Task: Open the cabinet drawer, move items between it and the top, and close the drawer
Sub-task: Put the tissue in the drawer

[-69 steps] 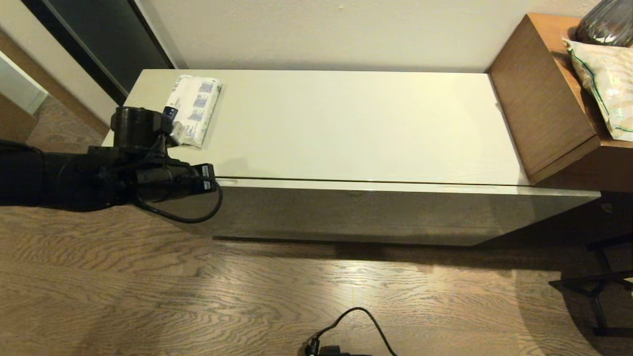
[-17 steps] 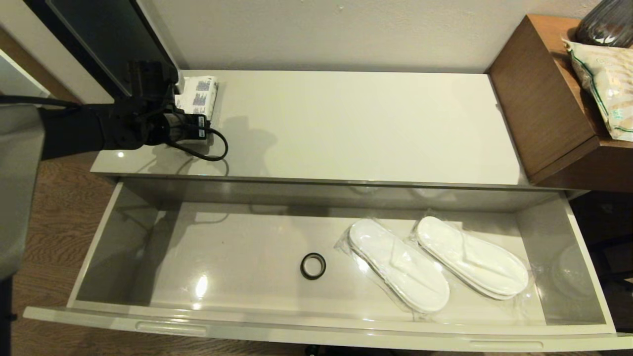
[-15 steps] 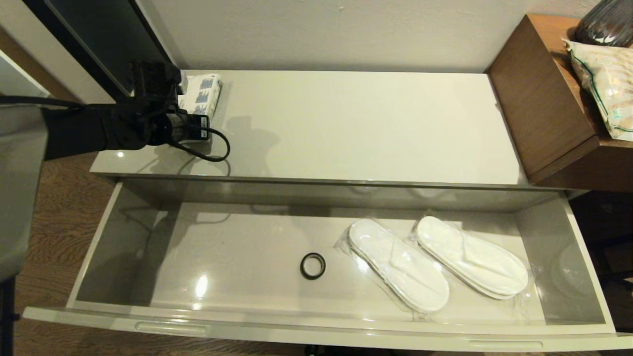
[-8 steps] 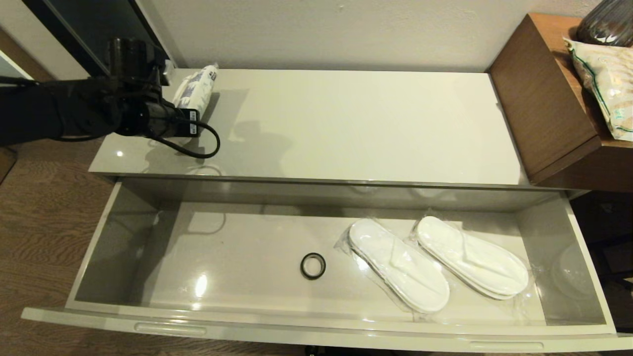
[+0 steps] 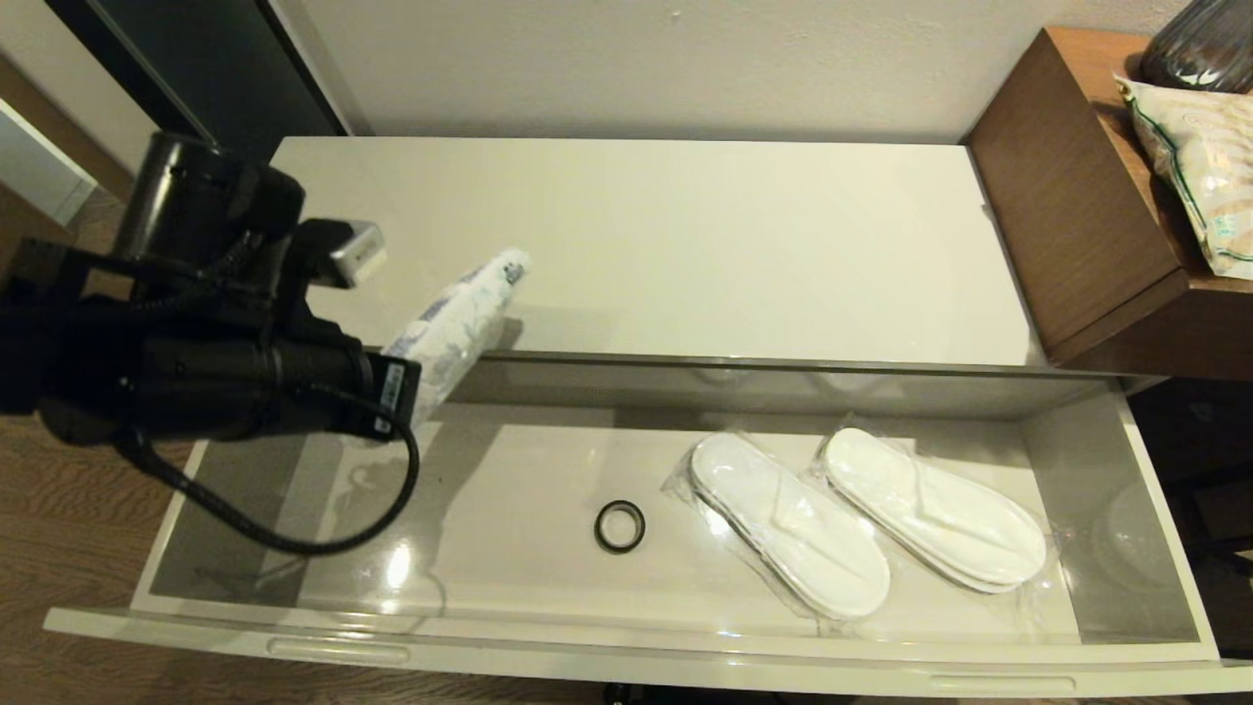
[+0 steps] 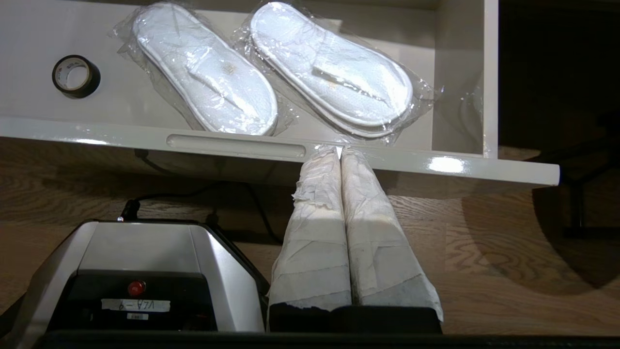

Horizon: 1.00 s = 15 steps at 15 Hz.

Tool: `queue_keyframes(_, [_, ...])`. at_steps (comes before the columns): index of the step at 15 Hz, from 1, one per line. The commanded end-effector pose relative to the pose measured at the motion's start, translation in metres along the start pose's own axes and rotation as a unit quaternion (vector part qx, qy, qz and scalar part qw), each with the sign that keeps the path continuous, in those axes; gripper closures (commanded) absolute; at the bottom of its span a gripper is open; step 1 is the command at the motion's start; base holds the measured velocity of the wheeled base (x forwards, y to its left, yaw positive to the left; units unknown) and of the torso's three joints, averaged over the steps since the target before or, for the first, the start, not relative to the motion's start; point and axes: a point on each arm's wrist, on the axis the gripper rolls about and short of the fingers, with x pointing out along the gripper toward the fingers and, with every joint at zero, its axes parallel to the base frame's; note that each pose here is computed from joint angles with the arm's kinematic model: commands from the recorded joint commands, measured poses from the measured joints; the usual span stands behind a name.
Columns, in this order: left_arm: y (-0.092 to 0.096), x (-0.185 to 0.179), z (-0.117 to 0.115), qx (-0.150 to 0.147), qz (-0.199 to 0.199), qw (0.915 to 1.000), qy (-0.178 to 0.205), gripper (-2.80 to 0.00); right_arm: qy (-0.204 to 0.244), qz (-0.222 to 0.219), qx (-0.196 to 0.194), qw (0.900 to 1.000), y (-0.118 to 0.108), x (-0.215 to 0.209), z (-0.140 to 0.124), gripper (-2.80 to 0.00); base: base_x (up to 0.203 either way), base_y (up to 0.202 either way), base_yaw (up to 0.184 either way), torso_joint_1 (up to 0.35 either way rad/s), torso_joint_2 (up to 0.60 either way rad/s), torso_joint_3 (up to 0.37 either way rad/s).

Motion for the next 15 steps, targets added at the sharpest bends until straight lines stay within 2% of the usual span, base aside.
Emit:
queue_keyframes(1, [-0.018, -0.019, -0.021, 0.023, -0.042, 0.9988, 0.006, 0.0, 0.001, 0.0, 0.0, 1.0, 0.0, 0.0, 0.0, 0.0, 0.0, 0.0, 0.0, 0.0, 0.0, 0.0])
queue_keyframes(3, [-0.038, -0.013, -0.033, 0.023, -0.087, 0.9953, 0.034, 0.0, 0.001, 0.0, 0.0, 1.0, 0.0, 0.0, 0.0, 0.0, 0.0, 0.0, 0.0, 0.0, 0.0, 0.0])
queue_keyframes(5, [-0.054, 0.009, -0.039, 0.021, -0.102, 0.9919, 0.074, 0.0, 0.001, 0.0, 0.0, 1.0, 0.0, 0.0, 0.0, 0.0, 0.0, 0.0, 0.0, 0.0, 0.0, 0.0])
queue_keyframes(6, [-0.059, 0.019, -0.04, 0.022, -0.103, 0.9911, 0.082, 0.0, 0.0, 0.0, 0.0, 1.0, 0.0, 0.0, 0.0, 0.0, 0.0, 0.0, 0.0, 0.0, 0.0, 0.0])
queue_keyframes(8, [-0.064, 0.029, -0.041, 0.014, -0.111, 0.9915, 0.067, 0.0, 0.001, 0.0, 0.0, 1.0, 0.0, 0.0, 0.0, 0.0, 0.0, 0.0, 0.0, 0.0, 0.0, 0.0])
queue_keyframes(13, [-0.073, 0.063, -0.061, 0.01, -0.099, 0.9898, 0.101, 0.0, 0.001, 0.0, -0.001, 1.0, 0.0, 0.0, 0.0, 0.0, 0.0, 0.0, 0.0, 0.0, 0.0, 0.0])
queue_keyframes(15, [-0.078, 0.076, -0.066, -0.002, -0.098, 0.99, 0.102, 0.0, 0.001, 0.0, 0.0, 1.0, 0.0, 0.0, 0.0, 0.0, 0.0, 0.0, 0.0, 0.0, 0.0, 0.0])
